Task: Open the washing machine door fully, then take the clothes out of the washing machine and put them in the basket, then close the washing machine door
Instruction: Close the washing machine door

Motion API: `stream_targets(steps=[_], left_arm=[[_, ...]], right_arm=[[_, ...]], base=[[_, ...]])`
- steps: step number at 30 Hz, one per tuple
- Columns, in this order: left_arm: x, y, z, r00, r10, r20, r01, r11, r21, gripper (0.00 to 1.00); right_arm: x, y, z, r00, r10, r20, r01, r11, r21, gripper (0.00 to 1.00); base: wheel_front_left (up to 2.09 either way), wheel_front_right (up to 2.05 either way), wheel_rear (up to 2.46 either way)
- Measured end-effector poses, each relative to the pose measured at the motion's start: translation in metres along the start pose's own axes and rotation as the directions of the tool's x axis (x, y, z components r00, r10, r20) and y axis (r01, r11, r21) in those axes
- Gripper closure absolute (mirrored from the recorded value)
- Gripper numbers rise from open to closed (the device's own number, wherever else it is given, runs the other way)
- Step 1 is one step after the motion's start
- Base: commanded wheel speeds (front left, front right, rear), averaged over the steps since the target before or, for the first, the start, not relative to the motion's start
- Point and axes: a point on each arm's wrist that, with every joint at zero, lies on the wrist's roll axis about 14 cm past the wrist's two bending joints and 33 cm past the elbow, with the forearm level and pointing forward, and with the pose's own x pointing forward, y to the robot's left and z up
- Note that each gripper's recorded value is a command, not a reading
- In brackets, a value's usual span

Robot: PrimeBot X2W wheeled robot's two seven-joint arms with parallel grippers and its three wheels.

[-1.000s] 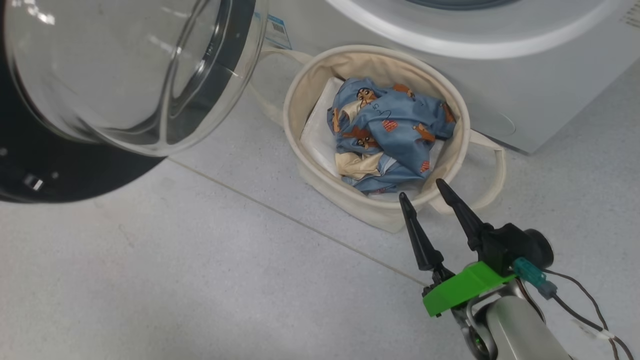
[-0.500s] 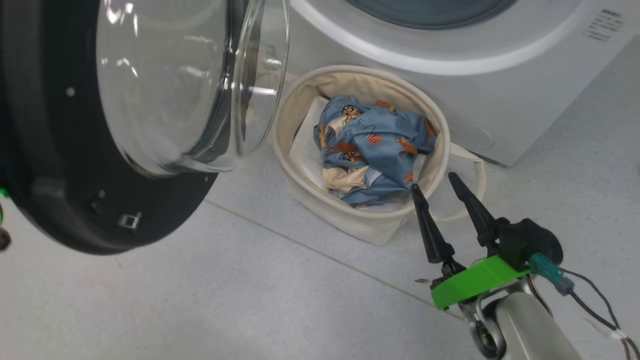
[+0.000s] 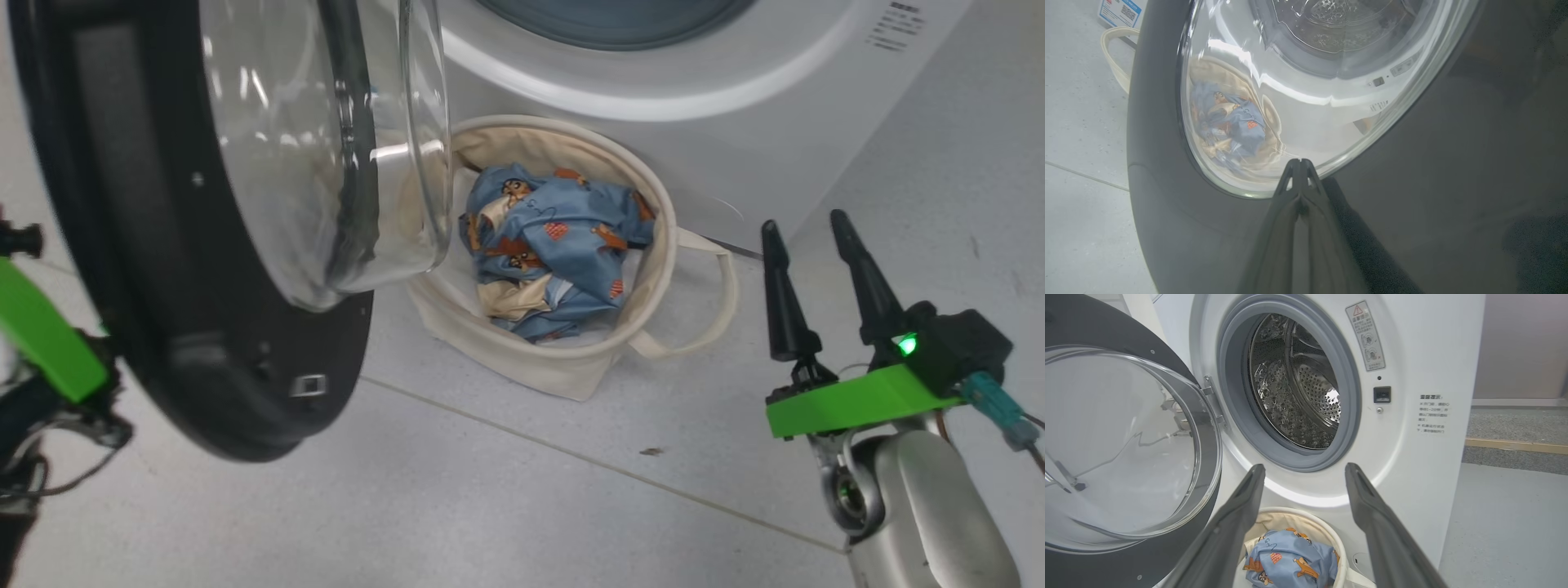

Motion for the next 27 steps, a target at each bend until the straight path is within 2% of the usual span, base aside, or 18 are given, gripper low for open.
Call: stream_targets(steps=[11,18,27], left_arm=[[0.052,-0.063,-0.047,0.977,-0.19,-0.094,0.194,0.98,0.035,1.0],[0.073,-0.072,-0.057,0.981,-0.179,-0.074,0.186,0.977,0.105,1.0],[0.101,-0.095,-0.064,0.973,-0.224,-0.051,0.229,0.966,0.119,1.0]], right_arm=[[-0.014,-0.031,0.024,0.994,-0.096,0.051,0.096,0.995,-0.004,0.0],[-0.025,-0.043,0.039,0.988,-0.135,0.078,0.136,0.991,-0.013,0.0],[-0.046,-0.059,0.054,0.976,-0.191,0.101,0.194,0.981,-0.019,0.0]], base=[[0.0,0.0,0.0],[0.0,0.0,0.0],[0.0,0.0,0.0]])
